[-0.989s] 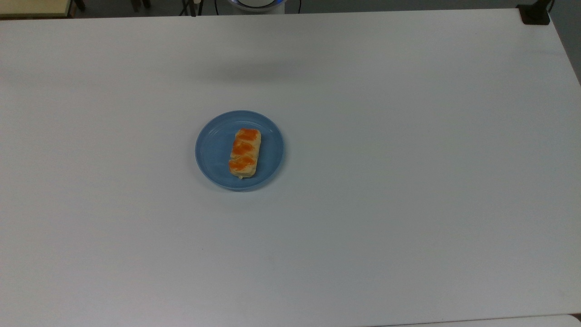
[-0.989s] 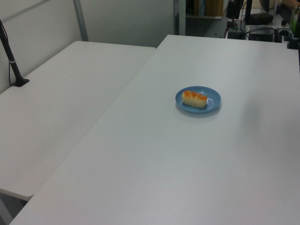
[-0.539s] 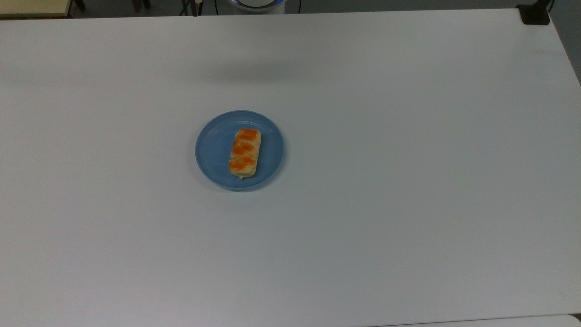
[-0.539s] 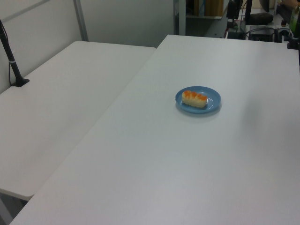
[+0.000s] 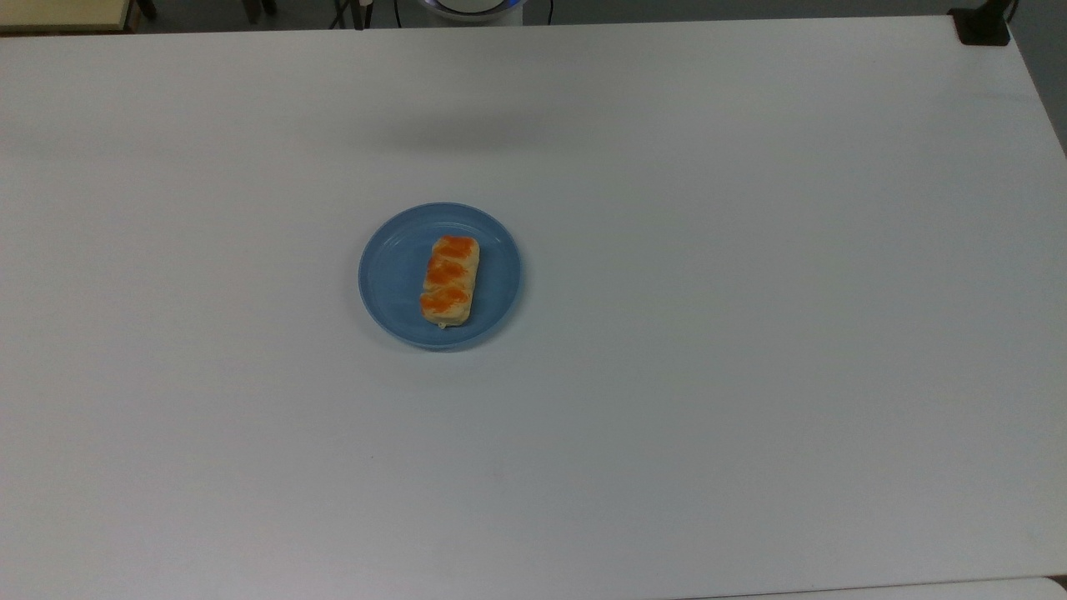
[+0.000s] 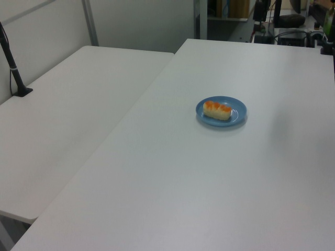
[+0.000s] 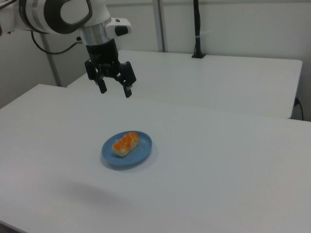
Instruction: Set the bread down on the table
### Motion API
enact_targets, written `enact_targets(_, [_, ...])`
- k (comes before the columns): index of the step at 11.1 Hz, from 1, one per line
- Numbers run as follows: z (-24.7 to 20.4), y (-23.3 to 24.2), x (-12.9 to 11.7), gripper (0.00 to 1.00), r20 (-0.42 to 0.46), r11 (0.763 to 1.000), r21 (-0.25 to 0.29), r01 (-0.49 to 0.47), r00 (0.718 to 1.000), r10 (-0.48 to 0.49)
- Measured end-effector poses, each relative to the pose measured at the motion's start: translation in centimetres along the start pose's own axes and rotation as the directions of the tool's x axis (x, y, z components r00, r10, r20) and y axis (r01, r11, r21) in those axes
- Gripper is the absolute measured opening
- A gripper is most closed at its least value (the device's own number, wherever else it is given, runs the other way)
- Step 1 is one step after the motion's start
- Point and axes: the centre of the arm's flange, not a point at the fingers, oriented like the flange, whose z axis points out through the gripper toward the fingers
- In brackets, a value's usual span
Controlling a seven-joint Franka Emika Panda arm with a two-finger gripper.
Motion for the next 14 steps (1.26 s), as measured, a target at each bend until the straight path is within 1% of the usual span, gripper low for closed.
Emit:
enact_targets(4, [0.4, 0.6, 0.0, 1.00, 0.008, 1.000, 0.000, 0.028, 1.000, -0.028])
enact_targets(6, [2.4, 0.3, 0.7, 1.00, 0.023, 0.999, 0.002, 0.044, 0.999, -0.044])
enact_targets(8, [7.1, -0.9, 2.6, 1.00, -0.007, 0.998, -0.001, 0.068, 0.998, -0.068])
enact_targets(10, [12.1, -2.9, 4.0, 1.00, -0.003, 0.997, 0.024, 0.068, 0.998, -0.068])
enact_targets(12, [16.2, -5.1, 5.5, 1.00, 0.009, 0.999, 0.035, 0.013, 1.000, -0.014])
enact_targets(14, [19.6, -7.0, 6.8, 1.00, -0.033, 0.998, 0.040, -0.042, 0.999, 0.043])
